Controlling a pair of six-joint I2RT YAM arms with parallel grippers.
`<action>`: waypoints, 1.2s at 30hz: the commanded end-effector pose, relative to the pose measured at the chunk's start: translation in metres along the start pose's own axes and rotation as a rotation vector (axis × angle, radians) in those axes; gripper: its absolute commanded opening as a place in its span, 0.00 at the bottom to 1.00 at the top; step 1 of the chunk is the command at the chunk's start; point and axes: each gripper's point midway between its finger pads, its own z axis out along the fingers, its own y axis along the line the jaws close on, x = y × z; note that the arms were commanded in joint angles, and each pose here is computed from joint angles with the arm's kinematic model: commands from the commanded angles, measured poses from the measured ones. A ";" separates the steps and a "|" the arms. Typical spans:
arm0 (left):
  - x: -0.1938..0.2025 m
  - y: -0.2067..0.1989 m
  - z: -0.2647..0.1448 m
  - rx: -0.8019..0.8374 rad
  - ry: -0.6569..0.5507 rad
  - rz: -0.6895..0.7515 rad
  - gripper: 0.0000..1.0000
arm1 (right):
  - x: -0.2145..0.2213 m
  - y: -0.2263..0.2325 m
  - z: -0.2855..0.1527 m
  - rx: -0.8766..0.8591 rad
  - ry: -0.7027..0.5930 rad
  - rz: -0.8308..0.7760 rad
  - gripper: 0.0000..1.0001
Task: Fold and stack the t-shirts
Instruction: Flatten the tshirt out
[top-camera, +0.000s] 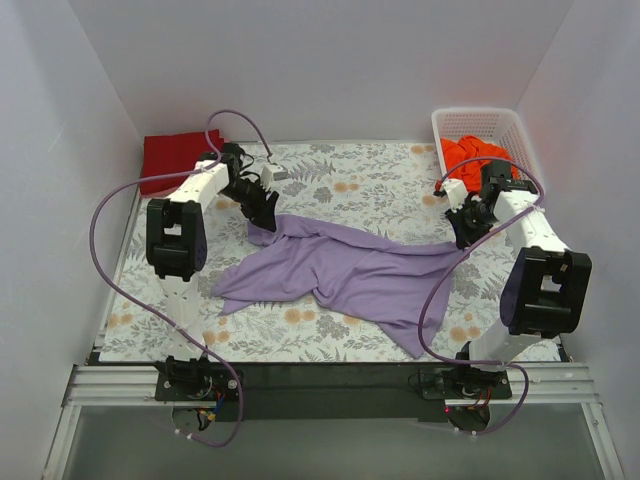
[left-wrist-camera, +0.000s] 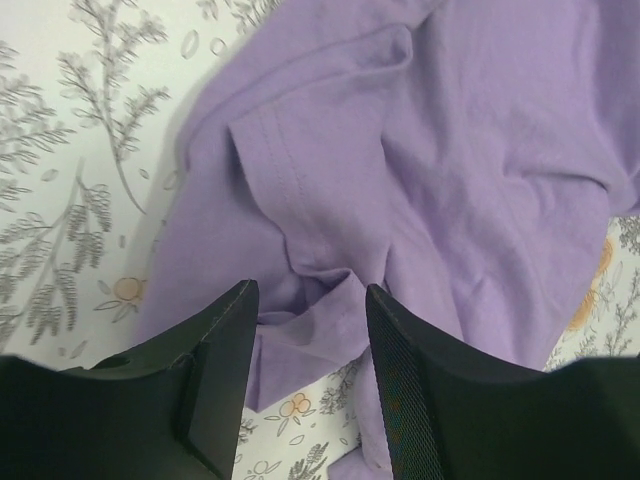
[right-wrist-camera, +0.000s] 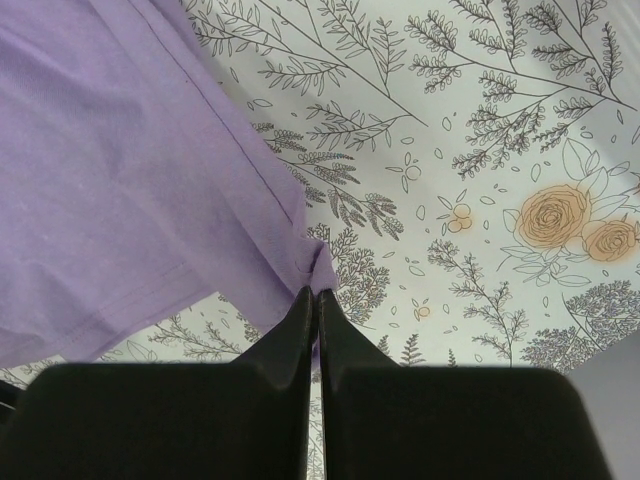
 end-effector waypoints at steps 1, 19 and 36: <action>0.009 -0.016 -0.003 0.056 0.012 0.019 0.46 | 0.000 0.000 0.000 -0.008 0.010 -0.006 0.01; 0.029 -0.002 -0.010 0.016 0.069 0.005 0.47 | -0.002 -0.001 0.000 -0.018 0.013 -0.002 0.01; 0.041 -0.012 -0.015 0.062 0.075 -0.025 0.36 | -0.004 0.000 -0.003 -0.019 0.008 -0.006 0.01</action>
